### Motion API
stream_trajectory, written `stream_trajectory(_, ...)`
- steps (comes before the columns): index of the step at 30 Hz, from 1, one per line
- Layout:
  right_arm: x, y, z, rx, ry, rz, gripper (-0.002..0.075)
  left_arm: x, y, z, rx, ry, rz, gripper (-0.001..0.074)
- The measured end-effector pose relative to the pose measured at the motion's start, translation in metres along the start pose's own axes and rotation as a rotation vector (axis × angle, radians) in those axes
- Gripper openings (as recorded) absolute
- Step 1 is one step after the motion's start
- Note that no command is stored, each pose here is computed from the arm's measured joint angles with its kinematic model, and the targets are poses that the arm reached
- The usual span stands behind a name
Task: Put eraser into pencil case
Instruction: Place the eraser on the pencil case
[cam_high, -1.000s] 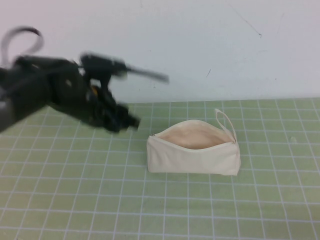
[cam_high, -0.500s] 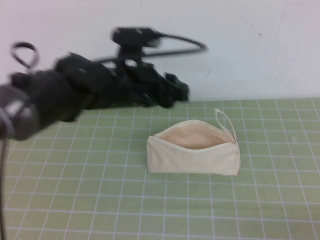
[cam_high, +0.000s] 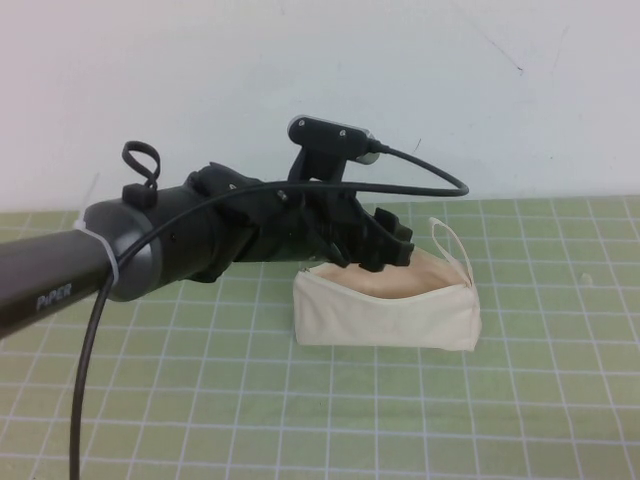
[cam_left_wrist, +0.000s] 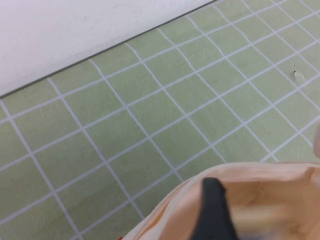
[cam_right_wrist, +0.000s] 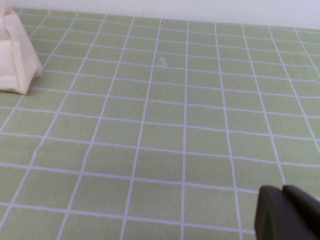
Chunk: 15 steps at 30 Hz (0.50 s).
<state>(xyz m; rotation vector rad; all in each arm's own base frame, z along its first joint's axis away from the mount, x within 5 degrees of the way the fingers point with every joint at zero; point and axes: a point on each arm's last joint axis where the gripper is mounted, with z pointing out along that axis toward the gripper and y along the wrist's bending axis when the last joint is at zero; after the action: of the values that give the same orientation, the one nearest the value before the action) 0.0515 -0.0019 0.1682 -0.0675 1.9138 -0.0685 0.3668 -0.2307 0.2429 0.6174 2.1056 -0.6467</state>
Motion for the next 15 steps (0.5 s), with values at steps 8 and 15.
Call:
stream_trajectory(8,0.000,0.000,0.000,0.000,0.000,0.000,-0.0001,-0.009,-0.012,-0.020,0.059,0.022,0.099,0.0333)
stream_trajectory(15,0.000,0.000,0.000,0.000,0.000,0.000,-0.0001,-0.024,-0.033,-0.093,0.036,0.064,0.219,0.0024)
